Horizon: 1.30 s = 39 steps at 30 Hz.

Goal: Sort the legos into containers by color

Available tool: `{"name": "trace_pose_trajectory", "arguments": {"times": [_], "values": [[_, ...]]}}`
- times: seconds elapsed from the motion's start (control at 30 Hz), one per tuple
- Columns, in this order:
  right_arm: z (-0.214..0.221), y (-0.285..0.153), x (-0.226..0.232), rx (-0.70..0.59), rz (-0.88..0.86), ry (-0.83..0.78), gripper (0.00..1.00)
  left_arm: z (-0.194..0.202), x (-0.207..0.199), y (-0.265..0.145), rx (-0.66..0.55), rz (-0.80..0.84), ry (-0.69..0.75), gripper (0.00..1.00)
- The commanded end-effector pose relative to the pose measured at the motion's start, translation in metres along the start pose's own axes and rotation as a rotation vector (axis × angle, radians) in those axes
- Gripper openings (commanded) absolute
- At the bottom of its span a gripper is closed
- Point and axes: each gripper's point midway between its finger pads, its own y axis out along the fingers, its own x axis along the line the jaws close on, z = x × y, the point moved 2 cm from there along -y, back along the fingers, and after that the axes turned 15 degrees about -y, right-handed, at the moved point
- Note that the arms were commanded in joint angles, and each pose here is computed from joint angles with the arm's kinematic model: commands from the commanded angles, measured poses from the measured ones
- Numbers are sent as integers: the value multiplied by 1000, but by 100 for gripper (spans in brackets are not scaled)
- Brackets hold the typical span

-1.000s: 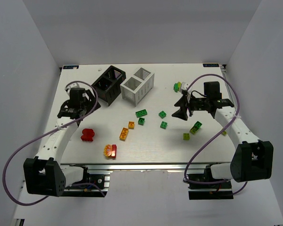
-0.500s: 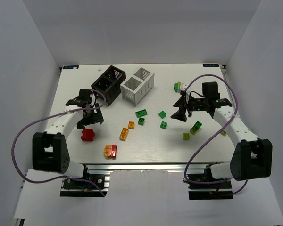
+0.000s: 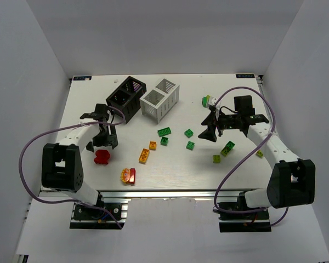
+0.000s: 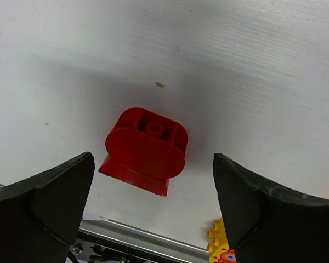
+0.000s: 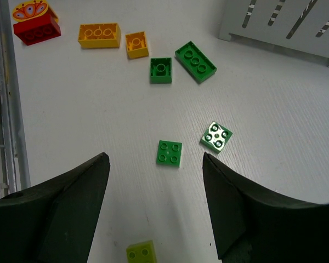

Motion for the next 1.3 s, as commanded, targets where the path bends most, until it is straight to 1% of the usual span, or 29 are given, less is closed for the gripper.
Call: {"name": "trace_pose_trajectory", "arguments": {"times": [0.0, 0.27, 0.57, 0.83, 1.1, 1.17, 1.27], "values": [[-4, 1, 1, -15, -17, 5, 74, 0, 4, 4, -16, -32, 12, 98], [-3, 2, 1, -11, -15, 9, 74, 8, 4, 17, 8, -40, 16, 98], [-1, 2, 4, -9, -17, 15, 74, 9, 1, 25, 18, -40, 21, 98], [0, 2, 5, -6, -18, 15, 74, 15, -1, 34, 48, -41, 28, 92], [1, 2, 6, -4, -19, 18, 74, 22, -2, 37, 78, -33, 28, 81], [1, 2, 6, -4, -17, 15, 74, 24, -3, 37, 85, -27, 25, 81], [2, 2, 6, -2, -17, 18, 74, 27, -4, 34, 101, -6, 20, 84]]}}
